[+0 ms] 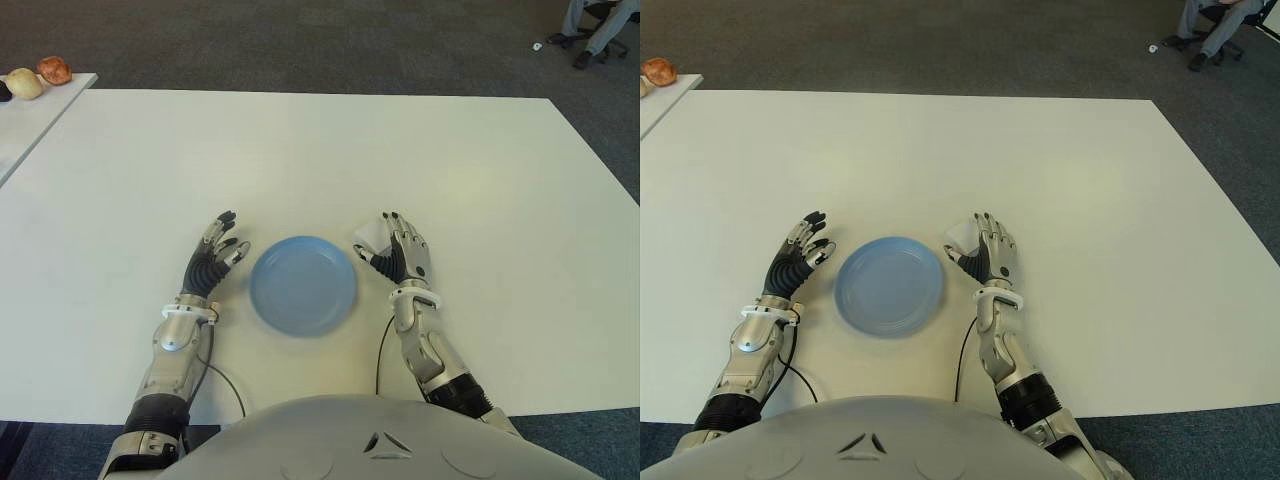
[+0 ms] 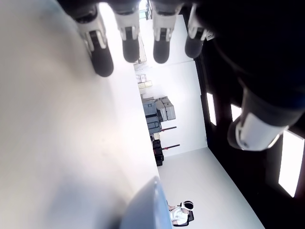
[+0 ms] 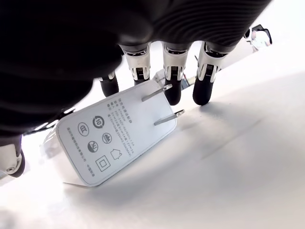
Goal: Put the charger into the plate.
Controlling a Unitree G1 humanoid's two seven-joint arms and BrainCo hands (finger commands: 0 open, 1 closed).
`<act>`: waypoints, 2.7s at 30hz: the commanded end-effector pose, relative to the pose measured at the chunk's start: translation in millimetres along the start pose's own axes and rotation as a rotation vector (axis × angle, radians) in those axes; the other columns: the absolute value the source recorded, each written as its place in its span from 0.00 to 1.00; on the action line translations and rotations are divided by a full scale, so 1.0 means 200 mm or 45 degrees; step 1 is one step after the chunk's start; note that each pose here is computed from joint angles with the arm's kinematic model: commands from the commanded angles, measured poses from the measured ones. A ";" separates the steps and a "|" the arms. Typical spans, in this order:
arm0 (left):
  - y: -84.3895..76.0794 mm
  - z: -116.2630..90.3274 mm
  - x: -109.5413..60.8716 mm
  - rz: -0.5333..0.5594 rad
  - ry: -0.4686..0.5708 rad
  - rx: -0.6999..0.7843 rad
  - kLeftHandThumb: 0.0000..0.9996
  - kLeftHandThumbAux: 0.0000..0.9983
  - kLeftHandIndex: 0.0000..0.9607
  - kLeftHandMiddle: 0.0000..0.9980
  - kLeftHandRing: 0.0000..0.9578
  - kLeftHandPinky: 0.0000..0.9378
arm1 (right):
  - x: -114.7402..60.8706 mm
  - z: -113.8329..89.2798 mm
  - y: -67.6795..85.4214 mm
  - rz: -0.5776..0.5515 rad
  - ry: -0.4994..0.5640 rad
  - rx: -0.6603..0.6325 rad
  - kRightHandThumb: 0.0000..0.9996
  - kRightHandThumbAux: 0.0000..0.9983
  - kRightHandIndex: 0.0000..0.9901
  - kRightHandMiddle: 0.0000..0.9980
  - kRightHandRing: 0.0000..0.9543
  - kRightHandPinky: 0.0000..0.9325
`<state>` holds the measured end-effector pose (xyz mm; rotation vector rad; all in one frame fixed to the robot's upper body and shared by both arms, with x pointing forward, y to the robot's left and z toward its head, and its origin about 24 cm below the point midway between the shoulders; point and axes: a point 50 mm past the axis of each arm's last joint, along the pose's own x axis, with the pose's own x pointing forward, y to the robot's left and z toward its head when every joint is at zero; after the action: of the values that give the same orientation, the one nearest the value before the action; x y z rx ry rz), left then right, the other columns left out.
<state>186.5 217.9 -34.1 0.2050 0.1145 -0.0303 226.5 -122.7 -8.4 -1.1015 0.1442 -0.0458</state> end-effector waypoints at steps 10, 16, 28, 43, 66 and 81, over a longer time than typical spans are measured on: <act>-0.01 -0.11 -0.09 -0.025 0.165 -0.016 0.00 0.60 0.09 0.09 0.09 0.11 | 0.01 -0.05 0.03 0.042 0.093 0.015 0.34 0.40 0.00 0.07 0.12 0.22; 0.00 -0.11 -0.09 -0.027 0.164 -0.011 0.00 0.60 0.09 0.09 0.09 0.12 | 0.02 -0.05 0.03 0.046 0.106 0.013 0.35 0.40 0.00 0.07 0.14 0.25; 0.00 -0.10 -0.10 -0.027 0.158 0.004 0.00 0.60 0.09 0.08 0.08 0.11 | 0.02 -0.06 0.03 0.059 0.113 0.003 0.36 0.39 0.00 0.08 0.15 0.25; 0.00 -0.09 -0.12 -0.015 0.139 0.030 0.00 0.58 0.09 0.07 0.07 0.10 | 0.01 -0.06 0.03 0.067 0.121 0.004 0.37 0.39 0.00 0.07 0.14 0.25; -0.01 -0.07 -0.17 -0.017 0.130 0.035 0.00 0.56 0.08 0.08 0.08 0.10 | -0.03 -0.07 0.03 0.091 0.137 0.013 0.36 0.38 0.00 0.07 0.14 0.25; -0.01 -0.07 -0.16 -0.026 0.151 0.020 0.00 0.57 0.08 0.07 0.07 0.10 | -0.03 -0.08 0.04 0.118 0.150 0.017 0.36 0.37 0.00 0.06 0.14 0.25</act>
<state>166.1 218.5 -27.7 0.2368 0.1146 -0.0414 229.1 -127.4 -3.8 -1.0816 0.1789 -0.0689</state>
